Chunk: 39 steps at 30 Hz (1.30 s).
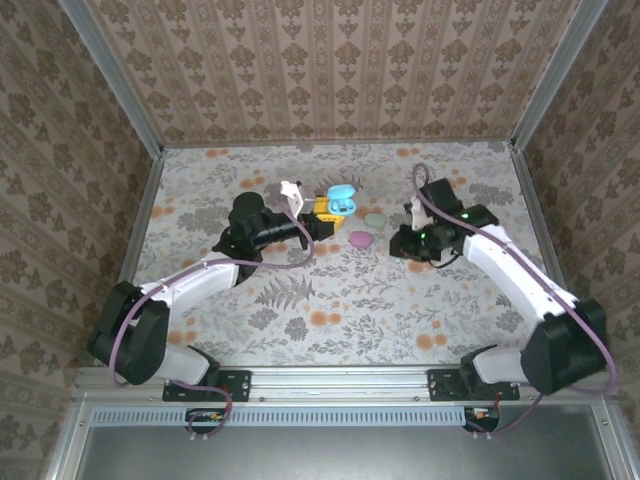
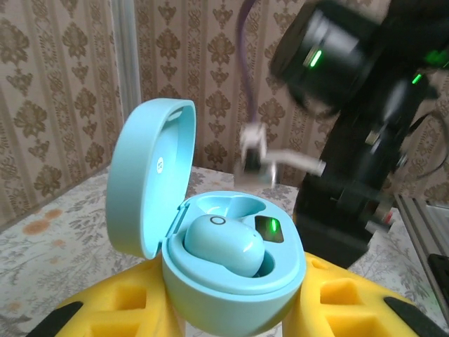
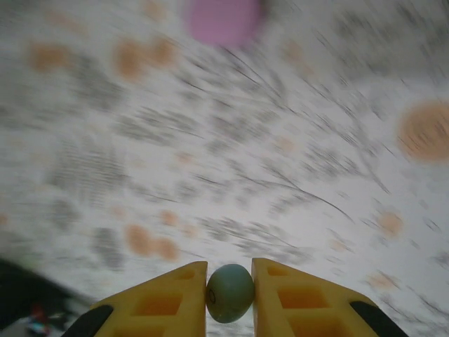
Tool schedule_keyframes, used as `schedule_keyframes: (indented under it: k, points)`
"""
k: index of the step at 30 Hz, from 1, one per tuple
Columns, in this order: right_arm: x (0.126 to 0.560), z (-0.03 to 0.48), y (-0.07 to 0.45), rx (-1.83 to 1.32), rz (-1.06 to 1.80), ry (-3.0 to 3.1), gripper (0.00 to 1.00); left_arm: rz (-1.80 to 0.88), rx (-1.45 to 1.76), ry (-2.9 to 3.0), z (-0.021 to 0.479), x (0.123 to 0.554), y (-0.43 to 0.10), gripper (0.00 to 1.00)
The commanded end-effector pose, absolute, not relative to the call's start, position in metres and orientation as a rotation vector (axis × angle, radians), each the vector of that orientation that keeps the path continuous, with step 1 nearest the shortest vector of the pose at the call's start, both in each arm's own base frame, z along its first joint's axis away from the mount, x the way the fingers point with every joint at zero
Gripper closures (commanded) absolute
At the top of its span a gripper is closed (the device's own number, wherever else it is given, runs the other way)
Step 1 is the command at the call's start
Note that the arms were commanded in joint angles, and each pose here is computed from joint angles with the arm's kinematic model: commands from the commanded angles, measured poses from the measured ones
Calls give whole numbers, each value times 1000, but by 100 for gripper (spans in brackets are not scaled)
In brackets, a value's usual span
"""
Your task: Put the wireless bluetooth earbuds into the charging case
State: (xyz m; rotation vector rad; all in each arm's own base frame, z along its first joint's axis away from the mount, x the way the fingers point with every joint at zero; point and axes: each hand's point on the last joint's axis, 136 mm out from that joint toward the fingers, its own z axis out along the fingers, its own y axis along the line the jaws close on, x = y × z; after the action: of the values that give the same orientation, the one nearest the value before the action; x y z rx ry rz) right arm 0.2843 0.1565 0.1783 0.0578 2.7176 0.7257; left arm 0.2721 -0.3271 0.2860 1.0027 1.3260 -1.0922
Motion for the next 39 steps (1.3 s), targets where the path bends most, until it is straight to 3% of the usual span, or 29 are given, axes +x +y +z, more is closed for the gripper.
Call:
schedule_keyframes:
  k: [1,9,16,30,39]
  points:
    - [289,247,186,-50,1000,2521,77,-1101,953,1244,313,271,-317,71]
    - [296,346,223,-222,1286,2212,77,-1104,898,1215,327,272,-302,71]
    - [303,380,258,-381,1357,2143,77,-1104,899,1216,329,264,-292,71]
    - [319,367,288,-468,1338,2200,78,-1184,955,1200,333,255,-288,71]
    - [307,369,292,-524,1353,2188,78,-1175,939,1203,334,259,-288,71]
